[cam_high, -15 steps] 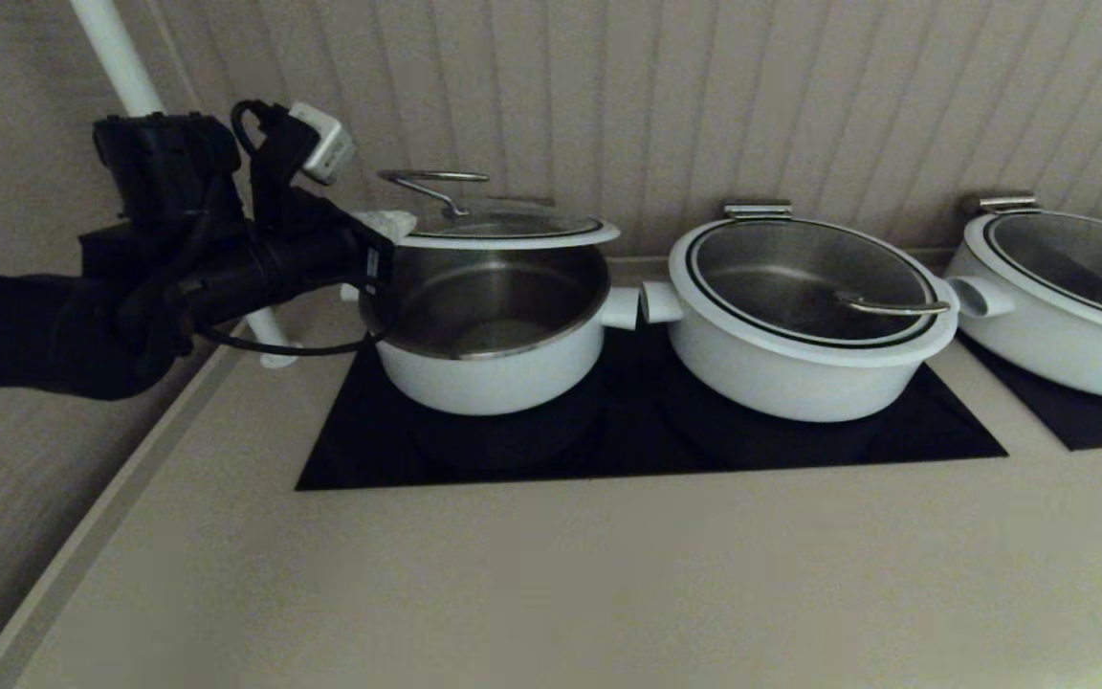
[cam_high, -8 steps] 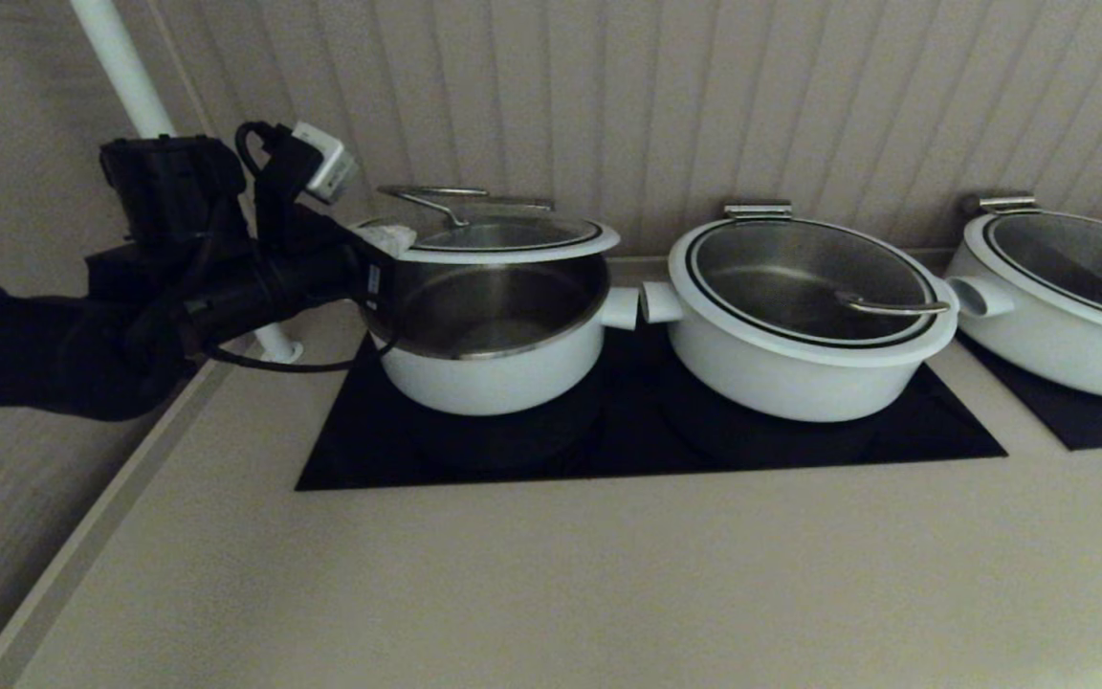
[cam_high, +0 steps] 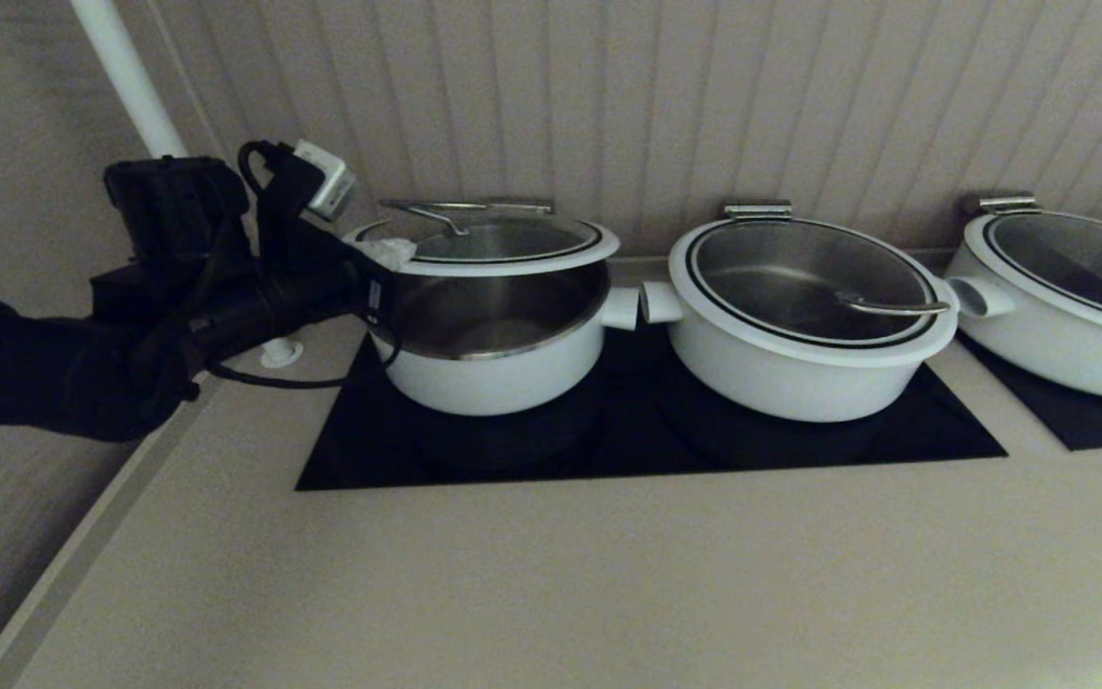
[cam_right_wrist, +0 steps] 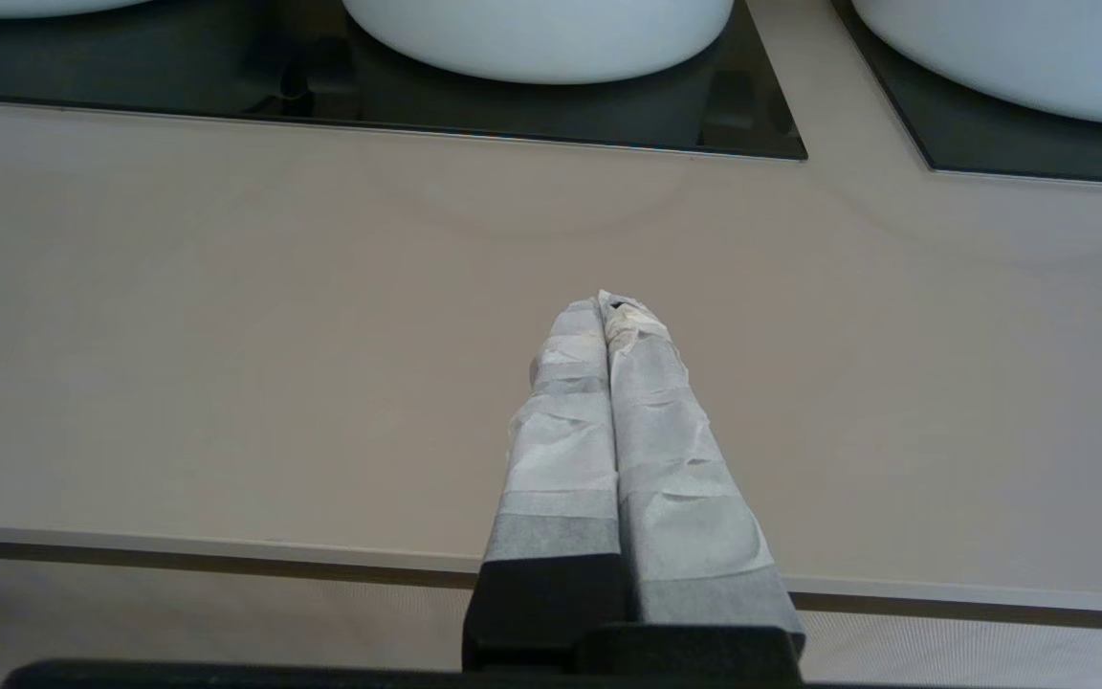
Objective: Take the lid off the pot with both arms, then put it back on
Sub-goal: Close the pot lid
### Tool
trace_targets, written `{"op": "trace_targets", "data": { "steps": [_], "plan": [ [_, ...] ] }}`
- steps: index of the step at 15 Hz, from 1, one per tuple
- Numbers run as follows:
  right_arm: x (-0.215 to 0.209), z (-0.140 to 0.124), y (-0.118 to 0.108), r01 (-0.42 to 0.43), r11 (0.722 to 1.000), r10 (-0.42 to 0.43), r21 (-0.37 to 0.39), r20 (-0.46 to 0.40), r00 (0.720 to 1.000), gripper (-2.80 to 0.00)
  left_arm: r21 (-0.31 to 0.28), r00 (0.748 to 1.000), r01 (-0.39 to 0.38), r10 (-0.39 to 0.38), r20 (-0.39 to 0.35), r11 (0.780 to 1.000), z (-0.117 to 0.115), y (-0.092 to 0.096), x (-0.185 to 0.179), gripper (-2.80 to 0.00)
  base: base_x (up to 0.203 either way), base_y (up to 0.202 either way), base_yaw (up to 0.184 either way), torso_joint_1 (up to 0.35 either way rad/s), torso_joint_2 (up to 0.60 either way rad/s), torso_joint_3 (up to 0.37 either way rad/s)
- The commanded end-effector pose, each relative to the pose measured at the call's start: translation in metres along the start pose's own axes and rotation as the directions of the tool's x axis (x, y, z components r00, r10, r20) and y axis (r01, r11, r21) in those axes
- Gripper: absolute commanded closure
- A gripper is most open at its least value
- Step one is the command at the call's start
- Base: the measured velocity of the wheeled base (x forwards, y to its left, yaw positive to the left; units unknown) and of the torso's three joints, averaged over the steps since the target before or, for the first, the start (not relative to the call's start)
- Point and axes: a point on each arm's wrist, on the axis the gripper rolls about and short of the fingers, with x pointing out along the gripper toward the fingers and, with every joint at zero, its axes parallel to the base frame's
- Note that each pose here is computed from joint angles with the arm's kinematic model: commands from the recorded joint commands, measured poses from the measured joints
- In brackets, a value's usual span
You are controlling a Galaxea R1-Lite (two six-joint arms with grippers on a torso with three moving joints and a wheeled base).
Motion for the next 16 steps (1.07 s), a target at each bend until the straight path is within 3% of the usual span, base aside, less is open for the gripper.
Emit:
{"op": "trace_targets", "data": {
  "steps": [1,16],
  "plan": [
    [0.000,0.000,0.000,-0.001,1.000,0.001,-0.001,-0.001,1.000,0.00,-0.007,1.000,0.004,-0.004,-0.029,1.000,-0.011,-0.003,-0.001,0.00,0.000,0.000,0.000,0.000,0.00,0.000],
    [0.000,0.000,0.000,0.000,1.000,0.000,-0.001,0.000,1.000,0.00,-0.014,0.999,-0.012,0.012,-0.047,1.000,-0.033,-0.006,0.011,0.00,0.000,0.000,0.000,0.000,0.00,0.000]
  ]
}}
